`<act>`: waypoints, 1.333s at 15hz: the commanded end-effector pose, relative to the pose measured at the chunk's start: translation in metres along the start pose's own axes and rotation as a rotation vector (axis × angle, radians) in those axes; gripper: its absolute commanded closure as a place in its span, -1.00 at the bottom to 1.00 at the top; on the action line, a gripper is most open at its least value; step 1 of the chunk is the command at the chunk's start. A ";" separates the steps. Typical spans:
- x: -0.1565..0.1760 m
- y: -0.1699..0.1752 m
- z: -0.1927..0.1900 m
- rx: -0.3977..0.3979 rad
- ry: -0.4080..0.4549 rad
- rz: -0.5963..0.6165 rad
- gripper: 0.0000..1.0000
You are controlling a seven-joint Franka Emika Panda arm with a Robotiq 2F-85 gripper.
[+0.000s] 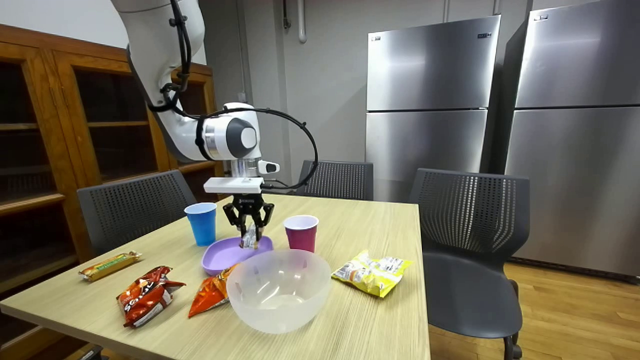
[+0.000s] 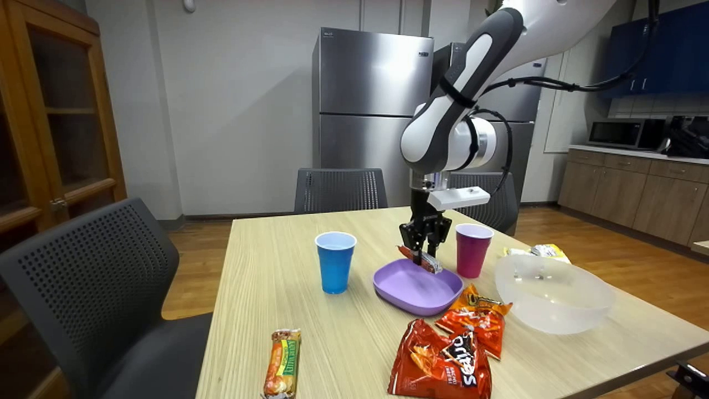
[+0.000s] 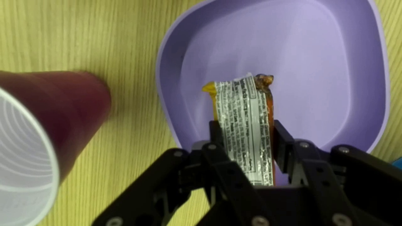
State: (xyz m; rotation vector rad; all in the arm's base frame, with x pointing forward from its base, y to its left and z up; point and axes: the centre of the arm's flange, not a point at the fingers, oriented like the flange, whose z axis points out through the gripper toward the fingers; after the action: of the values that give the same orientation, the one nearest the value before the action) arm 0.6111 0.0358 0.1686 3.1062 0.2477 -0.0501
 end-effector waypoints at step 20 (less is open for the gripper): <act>-0.010 0.013 -0.038 -0.034 -0.016 0.072 -1.00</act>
State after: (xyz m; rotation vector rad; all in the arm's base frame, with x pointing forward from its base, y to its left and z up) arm 0.6113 0.0226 0.1749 3.0922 0.1871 -0.0678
